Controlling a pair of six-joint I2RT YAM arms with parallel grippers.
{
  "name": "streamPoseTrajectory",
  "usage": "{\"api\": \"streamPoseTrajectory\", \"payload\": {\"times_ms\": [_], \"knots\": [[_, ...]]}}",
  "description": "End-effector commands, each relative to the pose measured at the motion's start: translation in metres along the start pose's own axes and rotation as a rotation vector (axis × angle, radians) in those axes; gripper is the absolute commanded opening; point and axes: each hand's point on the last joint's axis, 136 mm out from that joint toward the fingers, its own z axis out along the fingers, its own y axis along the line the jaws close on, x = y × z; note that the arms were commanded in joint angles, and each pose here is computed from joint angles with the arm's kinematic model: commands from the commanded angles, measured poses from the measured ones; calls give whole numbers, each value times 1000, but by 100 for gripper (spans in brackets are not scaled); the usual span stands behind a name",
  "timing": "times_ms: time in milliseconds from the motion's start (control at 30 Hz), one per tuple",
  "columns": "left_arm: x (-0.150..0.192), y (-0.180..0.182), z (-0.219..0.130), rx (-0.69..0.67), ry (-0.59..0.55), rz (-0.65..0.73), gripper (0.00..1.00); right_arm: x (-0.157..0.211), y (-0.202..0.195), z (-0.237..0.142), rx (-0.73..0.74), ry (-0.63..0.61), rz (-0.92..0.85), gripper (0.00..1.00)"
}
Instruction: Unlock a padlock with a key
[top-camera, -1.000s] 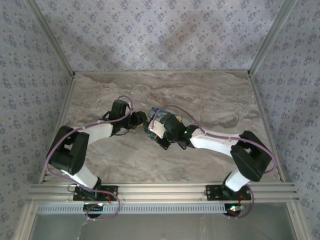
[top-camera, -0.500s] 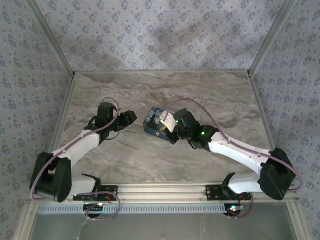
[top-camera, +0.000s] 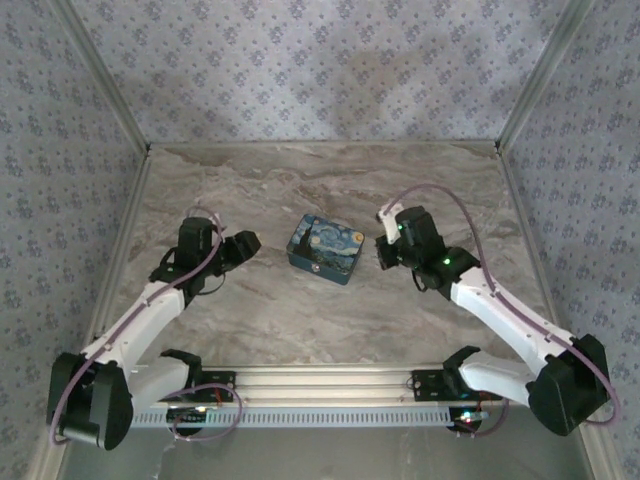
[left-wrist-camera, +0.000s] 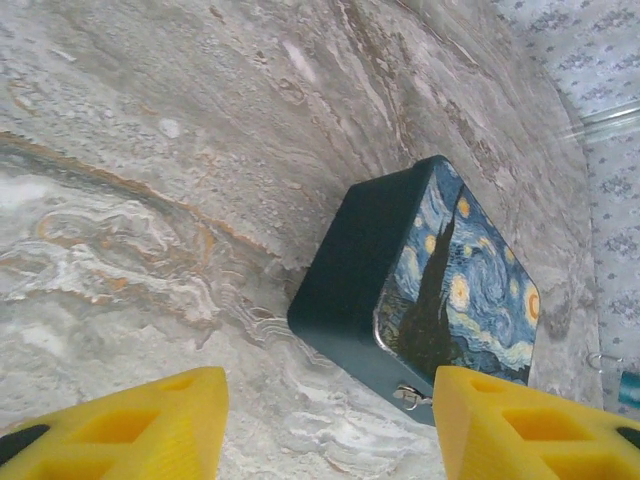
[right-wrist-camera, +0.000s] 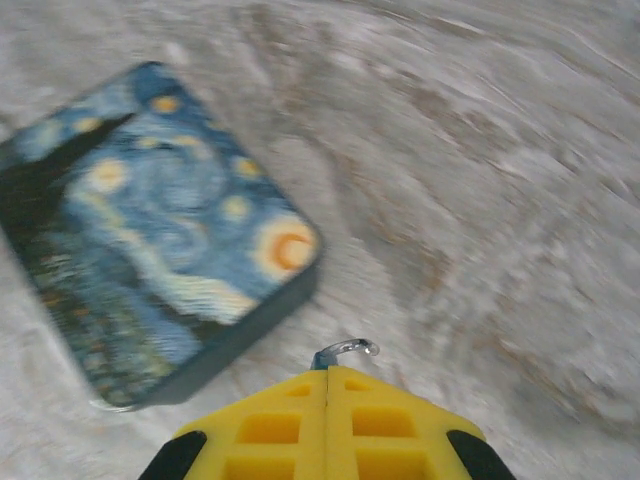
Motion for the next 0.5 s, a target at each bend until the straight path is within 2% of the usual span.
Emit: {"api": "streamPoseTrajectory", "payload": {"times_ms": [0,200,367,467], "knots": [[1,7,-5,-23,-6,8,56,21,-39,2,146,68,160,0],[3,8,-5,-19,-3,-7,57,51,-98,13,375,192,324,0],[5,11,-4,-22,-4,-20,57,67,-119,25,497,267,318,0],[6,12,-4,-23,-5,-25,57,74,-121,38,518,306,304,0]]}}
